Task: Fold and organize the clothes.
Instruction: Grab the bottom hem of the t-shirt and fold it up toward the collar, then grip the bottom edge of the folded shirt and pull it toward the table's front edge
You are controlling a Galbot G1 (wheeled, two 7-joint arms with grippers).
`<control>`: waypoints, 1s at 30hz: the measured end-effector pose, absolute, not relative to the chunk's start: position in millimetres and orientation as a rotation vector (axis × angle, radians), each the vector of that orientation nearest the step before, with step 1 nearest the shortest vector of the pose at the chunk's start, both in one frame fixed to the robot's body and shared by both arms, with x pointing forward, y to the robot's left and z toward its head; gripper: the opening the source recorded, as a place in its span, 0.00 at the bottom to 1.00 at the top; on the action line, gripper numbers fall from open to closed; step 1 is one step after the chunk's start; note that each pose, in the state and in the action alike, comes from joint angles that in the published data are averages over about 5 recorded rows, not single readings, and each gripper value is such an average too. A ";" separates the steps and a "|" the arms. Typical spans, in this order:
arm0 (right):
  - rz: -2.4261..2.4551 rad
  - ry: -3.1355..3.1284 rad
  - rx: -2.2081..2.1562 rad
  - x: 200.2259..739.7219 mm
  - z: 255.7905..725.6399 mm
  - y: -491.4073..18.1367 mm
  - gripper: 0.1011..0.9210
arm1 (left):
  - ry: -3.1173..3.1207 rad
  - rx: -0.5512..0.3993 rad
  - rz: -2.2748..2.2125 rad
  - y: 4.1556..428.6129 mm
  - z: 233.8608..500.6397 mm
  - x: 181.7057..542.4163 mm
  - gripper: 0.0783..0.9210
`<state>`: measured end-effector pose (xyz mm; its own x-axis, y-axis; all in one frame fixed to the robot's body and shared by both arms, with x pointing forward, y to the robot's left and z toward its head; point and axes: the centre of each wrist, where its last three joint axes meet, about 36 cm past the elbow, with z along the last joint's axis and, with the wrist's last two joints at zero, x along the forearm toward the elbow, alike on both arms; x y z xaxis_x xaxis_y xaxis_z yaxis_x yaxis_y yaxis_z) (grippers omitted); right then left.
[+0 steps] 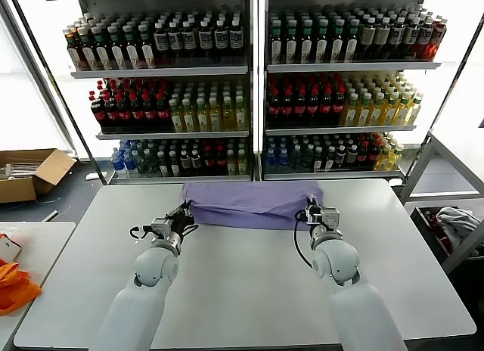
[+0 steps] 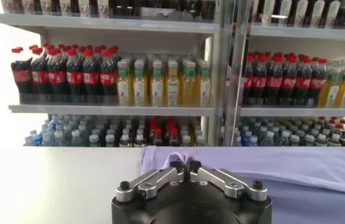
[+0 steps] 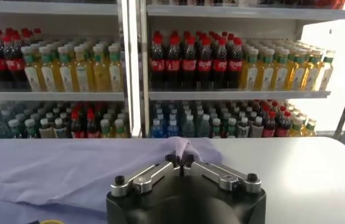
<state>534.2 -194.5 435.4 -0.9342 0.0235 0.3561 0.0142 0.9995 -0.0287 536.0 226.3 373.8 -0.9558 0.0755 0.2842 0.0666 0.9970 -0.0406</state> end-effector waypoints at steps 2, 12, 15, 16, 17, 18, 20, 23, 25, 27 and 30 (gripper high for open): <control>0.010 -2.780 -0.034 537.6 436.8 -194.4 0.37 | -2.844 -0.099 0.041 226.4 374.8 538.1 0.22; -0.037 -2.779 -0.132 535.1 441.6 -204.7 0.70 | -2.817 -0.075 0.002 224.7 376.9 535.7 0.57; -0.019 -2.776 -0.155 525.8 440.4 -209.6 0.80 | -2.802 -0.063 -0.009 225.5 378.4 531.5 0.67; -0.012 -2.774 -0.162 522.1 439.6 -211.1 0.83 | -2.796 -0.061 -0.013 225.9 379.0 529.6 0.70; -0.006 -2.772 -0.170 518.5 438.7 -212.6 0.85 | -2.789 -0.060 -0.018 226.2 379.5 527.5 0.73; 0.000 -2.769 -0.176 515.0 437.9 -213.8 0.86 | -2.783 -0.059 -0.024 226.8 379.9 525.5 0.77; 0.009 -2.764 -0.187 508.6 436.0 -215.1 0.88 | -2.773 -0.057 -0.034 228.2 380.9 522.2 0.82; 0.018 -2.757 -0.203 502.3 433.5 -215.6 0.88 | -2.759 -0.055 -0.046 230.5 382.4 519.8 0.87; 0.022 -2.752 -0.216 500.1 432.2 -216.4 0.88 | -2.749 -0.056 -0.054 231.2 383.3 519.1 0.88; 0.025 -2.746 -0.225 498.1 430.3 -217.4 0.88 | -2.738 -0.058 -0.062 231.3 384.1 519.0 0.88; 0.028 -2.733 -0.234 495.4 426.2 -218.3 0.88 | -2.726 -0.053 -0.075 231.1 385.5 519.7 0.88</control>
<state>495.4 -218.3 426.2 -0.9075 0.1672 0.3852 0.1591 0.9858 -0.0530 519.7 231.1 385.5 -0.9147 0.0260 0.4034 0.0481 0.9978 0.0446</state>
